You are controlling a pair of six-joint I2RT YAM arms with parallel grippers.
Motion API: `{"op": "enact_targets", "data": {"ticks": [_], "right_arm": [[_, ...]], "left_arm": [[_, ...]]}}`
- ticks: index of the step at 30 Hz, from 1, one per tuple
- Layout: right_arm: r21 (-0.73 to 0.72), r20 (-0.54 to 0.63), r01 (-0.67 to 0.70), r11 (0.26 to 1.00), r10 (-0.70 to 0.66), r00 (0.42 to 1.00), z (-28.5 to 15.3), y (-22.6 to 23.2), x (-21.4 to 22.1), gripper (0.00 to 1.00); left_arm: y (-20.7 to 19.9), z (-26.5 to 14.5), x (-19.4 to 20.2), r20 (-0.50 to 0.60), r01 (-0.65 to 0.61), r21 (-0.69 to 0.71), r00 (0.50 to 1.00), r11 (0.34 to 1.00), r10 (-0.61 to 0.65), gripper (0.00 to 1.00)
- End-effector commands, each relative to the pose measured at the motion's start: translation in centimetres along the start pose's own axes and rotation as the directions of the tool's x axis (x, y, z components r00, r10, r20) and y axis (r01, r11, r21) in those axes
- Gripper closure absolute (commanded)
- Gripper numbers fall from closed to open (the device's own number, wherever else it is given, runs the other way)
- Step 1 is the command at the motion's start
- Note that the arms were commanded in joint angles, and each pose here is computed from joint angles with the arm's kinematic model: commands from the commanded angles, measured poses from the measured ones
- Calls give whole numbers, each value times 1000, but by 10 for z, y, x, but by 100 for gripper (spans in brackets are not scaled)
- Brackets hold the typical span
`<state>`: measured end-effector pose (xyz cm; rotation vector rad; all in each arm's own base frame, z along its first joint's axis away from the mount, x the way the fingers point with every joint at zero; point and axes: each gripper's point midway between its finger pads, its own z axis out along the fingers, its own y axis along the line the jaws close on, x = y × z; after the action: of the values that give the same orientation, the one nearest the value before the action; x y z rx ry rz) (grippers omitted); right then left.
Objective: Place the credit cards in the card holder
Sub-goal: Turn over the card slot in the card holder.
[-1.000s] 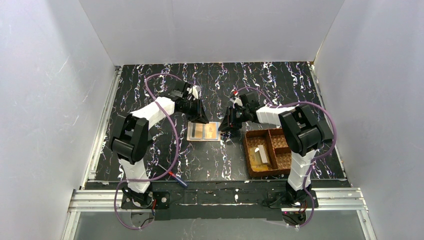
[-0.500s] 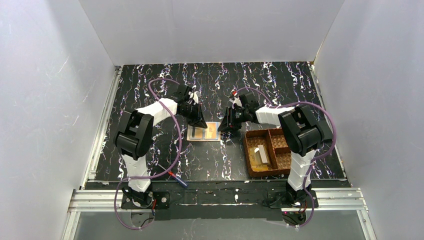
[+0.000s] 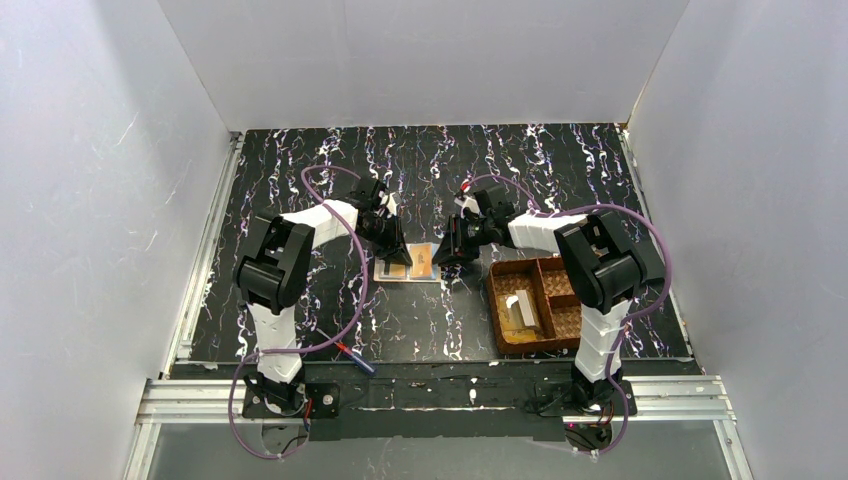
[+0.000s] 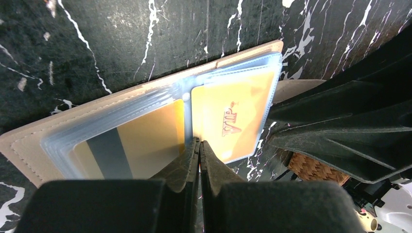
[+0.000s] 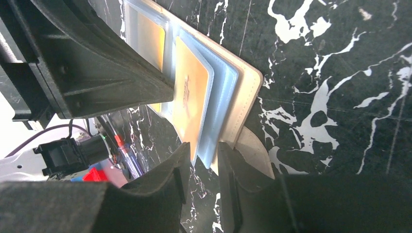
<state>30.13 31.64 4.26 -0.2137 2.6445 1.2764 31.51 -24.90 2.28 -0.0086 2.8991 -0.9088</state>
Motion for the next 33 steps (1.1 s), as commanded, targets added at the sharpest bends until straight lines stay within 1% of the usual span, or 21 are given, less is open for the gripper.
{"op": "enact_targets", "data": {"ticks": [1, 6, 15, 21, 26, 29, 33], "right_arm": [[-32, 43, 41, 999, -39, 998, -3, 17, -15, 64], [-50, 43, 24, 998, -22, 999, -2, 19, -14, 64], [-57, 39, 41, 998, -39, 998, -7, 29, -10, 61], [-57, 34, 34, 998, -33, 999, -5, 27, -7, 61], [-55, 30, 34, 998, -33, 999, -5, 25, -5, 61], [-54, 26, 29, 998, -28, 999, -3, 23, -3, 61], [-62, 26, 23, 998, -22, 999, -2, 23, -2, 61]], "left_arm": [[20, 6, 11, -29, 0, -79, 1000, 997, -2, 100], [28, 8, 16, -42, 4, -103, 999, 995, -8, 100], [33, 11, 20, -59, 8, -116, 998, 993, -15, 100], [38, 11, 24, -72, 12, -139, 997, 990, -22, 100], [16, 1, 15, -33, -18, -60, 999, 998, 16, 100], [-3, -12, 2, 5, -35, -20, 999, 999, 35, 96], [-25, -26, -9, 36, -47, 27, 998, 999, 46, 96]]}}
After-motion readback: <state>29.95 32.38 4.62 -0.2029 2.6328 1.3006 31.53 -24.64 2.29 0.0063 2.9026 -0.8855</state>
